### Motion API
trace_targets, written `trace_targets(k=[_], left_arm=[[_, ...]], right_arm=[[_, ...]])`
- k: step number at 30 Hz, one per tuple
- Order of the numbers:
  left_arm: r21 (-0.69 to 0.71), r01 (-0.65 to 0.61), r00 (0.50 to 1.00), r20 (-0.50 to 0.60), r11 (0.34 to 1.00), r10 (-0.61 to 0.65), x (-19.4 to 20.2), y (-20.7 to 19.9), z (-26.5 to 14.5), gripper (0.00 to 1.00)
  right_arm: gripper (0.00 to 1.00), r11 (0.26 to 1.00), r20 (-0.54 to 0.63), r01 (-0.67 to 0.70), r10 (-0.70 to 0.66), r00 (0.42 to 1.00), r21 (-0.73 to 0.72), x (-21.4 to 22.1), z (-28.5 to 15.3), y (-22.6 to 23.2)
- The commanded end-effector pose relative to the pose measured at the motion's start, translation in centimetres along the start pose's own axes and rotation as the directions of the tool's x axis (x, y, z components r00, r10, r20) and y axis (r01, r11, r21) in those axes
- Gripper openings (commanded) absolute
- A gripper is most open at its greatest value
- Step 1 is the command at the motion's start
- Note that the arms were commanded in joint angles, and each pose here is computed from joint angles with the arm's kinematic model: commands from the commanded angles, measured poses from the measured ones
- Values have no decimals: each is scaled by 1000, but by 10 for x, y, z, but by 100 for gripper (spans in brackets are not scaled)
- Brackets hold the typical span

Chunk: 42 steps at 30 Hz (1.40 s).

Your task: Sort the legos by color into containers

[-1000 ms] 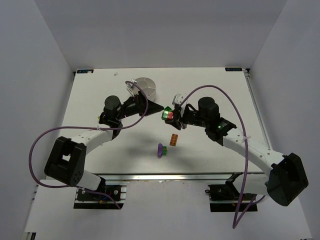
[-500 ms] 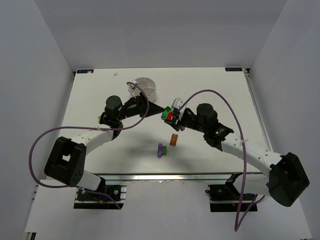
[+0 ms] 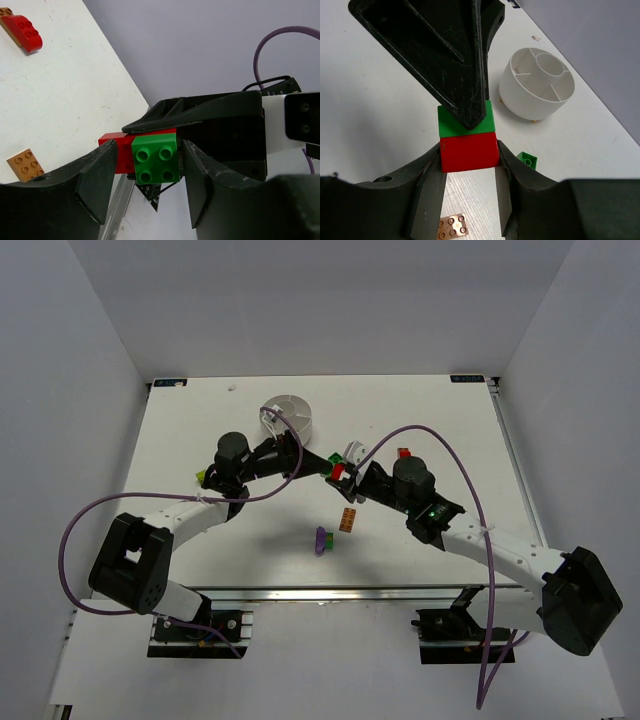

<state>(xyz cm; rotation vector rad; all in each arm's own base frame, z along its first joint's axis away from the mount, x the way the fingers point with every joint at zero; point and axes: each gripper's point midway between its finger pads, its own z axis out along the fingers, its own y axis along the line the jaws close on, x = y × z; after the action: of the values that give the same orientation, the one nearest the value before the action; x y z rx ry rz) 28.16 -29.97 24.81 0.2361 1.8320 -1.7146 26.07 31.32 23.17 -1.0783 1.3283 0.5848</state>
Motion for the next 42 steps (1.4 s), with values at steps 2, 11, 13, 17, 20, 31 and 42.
trace_targets(k=[2,11,13,17,20,31,42], left_arm=[[40,-51,999,-3,998,51,-5,-18,2,62],[60,-57,998,-20,997,58,-2,-22,4,35],[62,-58,998,-20,996,59,-3,-23,4,30],[67,-60,998,-24,996,62,-2,-24,4,16],[65,-63,998,-27,996,64,-3,-23,4,8],[42,-91,995,-34,995,93,-3,-19,4,1],[20,-111,993,-35,994,112,-4,-15,4,0]], right_arm=[[0,997,70,33,-38,997,63,-18,0,-11],[0,994,65,54,-61,996,99,-14,0,-16],[0,994,63,54,-60,996,98,-13,1,-16],[0,994,59,57,-63,996,96,-11,1,-16],[10,995,49,60,-64,997,79,-9,2,-13],[89,996,23,80,-81,996,40,-8,5,-10],[89,988,22,152,-151,988,-16,-8,-3,-6]])
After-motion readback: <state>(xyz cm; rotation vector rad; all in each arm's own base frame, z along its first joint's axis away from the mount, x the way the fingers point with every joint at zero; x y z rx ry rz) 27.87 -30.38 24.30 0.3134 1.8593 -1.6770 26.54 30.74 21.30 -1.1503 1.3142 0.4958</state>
